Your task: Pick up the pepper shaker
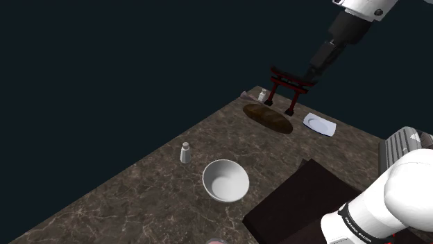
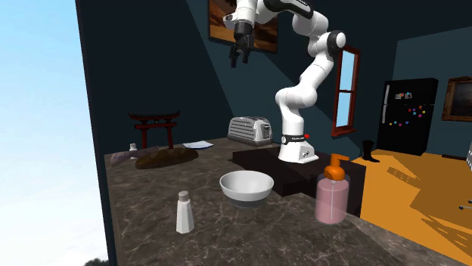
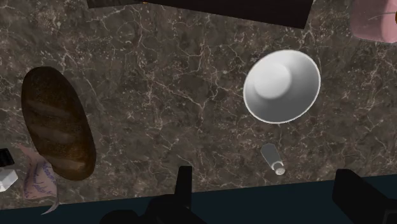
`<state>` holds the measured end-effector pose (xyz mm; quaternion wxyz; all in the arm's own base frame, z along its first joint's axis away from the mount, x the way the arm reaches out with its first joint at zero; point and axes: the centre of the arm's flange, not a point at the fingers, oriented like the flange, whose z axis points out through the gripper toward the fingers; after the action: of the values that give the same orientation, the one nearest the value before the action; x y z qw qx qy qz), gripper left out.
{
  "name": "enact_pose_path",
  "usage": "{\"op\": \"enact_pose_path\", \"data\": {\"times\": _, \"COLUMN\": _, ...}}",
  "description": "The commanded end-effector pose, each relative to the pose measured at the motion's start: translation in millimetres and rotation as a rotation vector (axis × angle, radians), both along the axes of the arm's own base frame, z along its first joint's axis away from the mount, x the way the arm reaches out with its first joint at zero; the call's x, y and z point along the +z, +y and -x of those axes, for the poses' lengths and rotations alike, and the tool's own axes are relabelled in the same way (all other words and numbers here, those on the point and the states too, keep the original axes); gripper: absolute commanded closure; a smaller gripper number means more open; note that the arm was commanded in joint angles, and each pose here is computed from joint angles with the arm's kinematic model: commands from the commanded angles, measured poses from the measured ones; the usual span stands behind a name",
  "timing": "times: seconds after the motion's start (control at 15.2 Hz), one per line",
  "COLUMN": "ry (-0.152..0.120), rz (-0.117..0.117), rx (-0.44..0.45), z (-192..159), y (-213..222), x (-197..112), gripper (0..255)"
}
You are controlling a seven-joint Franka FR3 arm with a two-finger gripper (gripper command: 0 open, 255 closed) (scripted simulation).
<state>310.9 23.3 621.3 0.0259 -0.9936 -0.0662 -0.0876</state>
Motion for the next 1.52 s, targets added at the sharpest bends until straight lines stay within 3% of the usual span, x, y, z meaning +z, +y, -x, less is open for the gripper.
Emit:
{"op": "enact_pose_path", "data": {"times": 0.0, "ry": 0.0, "rz": 0.0, "rx": 0.0, "z": 0, "y": 0, "x": 0, "gripper": 0}}
{"op": "enact_pose_path", "data": {"times": 1.45, "ry": 0.049, "rz": -0.001, "rx": -0.146, "z": -151, "y": 145, "x": -207, "gripper": 0}}
